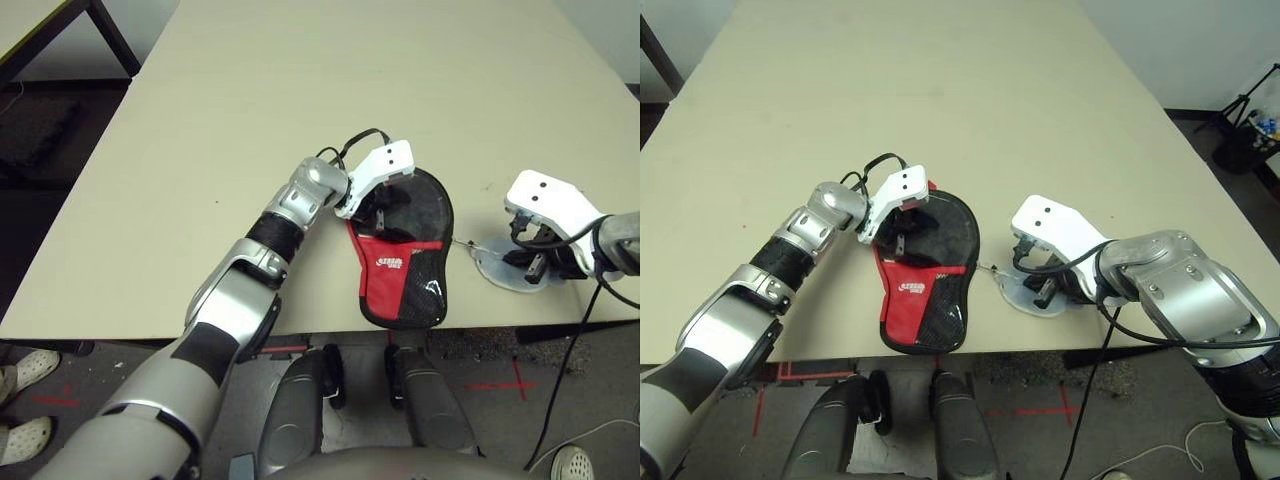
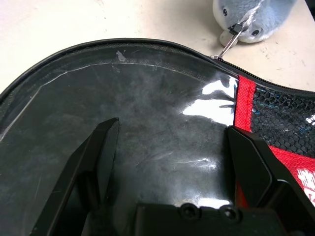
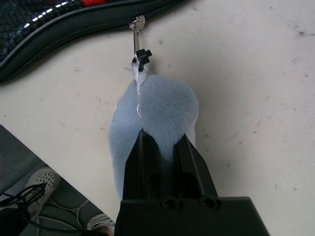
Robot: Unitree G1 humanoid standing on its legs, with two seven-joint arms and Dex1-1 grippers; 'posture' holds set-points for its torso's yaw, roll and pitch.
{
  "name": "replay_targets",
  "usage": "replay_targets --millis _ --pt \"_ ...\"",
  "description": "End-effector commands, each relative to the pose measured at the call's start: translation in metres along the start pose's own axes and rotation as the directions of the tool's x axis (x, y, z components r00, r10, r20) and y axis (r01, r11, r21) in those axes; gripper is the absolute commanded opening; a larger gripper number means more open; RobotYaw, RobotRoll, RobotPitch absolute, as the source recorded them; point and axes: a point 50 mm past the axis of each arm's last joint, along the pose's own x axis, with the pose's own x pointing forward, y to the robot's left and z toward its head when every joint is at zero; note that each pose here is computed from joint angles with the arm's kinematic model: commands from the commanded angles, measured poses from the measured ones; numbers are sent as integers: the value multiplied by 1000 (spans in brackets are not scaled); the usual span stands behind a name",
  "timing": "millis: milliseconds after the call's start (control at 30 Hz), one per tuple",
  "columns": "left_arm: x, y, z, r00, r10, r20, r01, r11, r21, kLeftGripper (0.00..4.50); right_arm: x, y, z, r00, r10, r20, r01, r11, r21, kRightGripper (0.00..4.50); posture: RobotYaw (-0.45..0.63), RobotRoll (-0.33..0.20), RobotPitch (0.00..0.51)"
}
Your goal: Store the ping-pong paddle in its case and zip it.
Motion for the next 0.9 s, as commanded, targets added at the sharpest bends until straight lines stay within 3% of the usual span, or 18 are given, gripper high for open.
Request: replay_targets --millis 33,267,500,700,900 --pt "11 -8 -25 992 -28 -123 20 998 -59 4500 -3 10 -6 998 51 -43 -52 999 -16 96 -191 0 215" --pt "15 -6 -24 992 -13 -124 4 997 -71 4500 -20 46 -24 960 233 -159 -245 967 -66 96 -213 0 223" --pt "18 -6 -22 993 -13 -119 5 997 -72 4500 -28 60 -28 935 301 -188 -319 944 -77 85 -234 0 227" --pt "23 -8 -17 994 -37 -104 33 998 -46 4500 -13 48 -21 966 234 -109 -243 967 -81 84 -236 0 231" --pt "22 -11 -2 986 -141 -86 146 988 46 4500 -1 42 -17 967 225 -116 -238 965 -112 82 -229 0 233"
